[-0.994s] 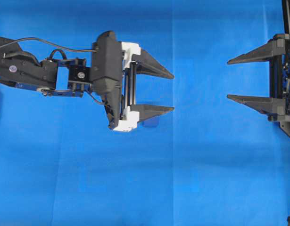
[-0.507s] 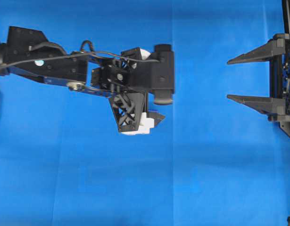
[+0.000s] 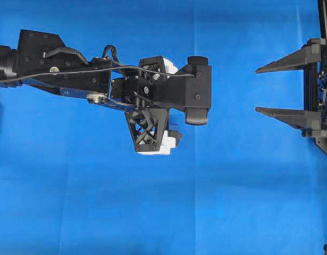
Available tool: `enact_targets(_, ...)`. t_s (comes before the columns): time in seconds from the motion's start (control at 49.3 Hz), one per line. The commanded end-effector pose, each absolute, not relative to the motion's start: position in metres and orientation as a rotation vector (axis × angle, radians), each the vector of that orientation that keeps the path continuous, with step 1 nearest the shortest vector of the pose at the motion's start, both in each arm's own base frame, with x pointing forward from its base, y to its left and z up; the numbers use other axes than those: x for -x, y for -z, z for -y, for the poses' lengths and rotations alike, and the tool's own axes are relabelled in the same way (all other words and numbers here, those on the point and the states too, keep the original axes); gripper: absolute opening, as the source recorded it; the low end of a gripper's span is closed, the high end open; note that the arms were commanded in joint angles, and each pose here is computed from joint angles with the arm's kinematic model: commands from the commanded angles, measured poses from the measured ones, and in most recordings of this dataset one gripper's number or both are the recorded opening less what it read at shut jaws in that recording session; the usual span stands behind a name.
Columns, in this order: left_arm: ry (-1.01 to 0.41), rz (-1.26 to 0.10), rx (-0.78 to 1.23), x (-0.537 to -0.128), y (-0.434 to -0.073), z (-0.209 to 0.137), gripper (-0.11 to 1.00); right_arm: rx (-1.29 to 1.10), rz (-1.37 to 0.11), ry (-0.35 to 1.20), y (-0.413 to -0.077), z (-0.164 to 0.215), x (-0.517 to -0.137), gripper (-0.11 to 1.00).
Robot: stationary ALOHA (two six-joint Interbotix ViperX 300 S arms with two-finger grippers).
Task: Handover the blue block to the right arm after grasping it with the left arm, then place it in the designated position.
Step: 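Lower the open left gripper around the blue cube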
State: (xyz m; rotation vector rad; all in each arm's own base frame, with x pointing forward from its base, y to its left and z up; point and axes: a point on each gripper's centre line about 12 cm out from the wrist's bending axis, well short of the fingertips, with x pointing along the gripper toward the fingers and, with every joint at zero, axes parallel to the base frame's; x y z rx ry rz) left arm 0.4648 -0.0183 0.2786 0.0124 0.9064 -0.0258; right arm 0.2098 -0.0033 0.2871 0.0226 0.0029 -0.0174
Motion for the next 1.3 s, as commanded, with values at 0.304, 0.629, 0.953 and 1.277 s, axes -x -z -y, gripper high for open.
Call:
enact_targets(0.304,0.029,-0.862,-0.015,-0.4656,-0.2958,0.0196,0.91,-0.025,0.020,0.019,-0.2978,0.0038,-0.2128,0.96)
enact_targets(0.629,0.027,-0.862,-0.015,-0.4656,-0.2958,0.0188,0.91,-0.025,0.020,0.019,-0.2978,0.0038,-0.2128,0.96)
enact_targets(0.953,0.027,-0.868,-0.011,-0.4648,-0.2935,0.0196,0.91,-0.027,0.019,0.020,-0.2974,0.0038,-0.2130,0.96)
enact_targets(1.277,0.029,-0.877,-0.011,-0.4639,-0.2890,0.0210,0.91,-0.026,0.011,0.019,-0.2967,0.0038,-0.2128,0.96)
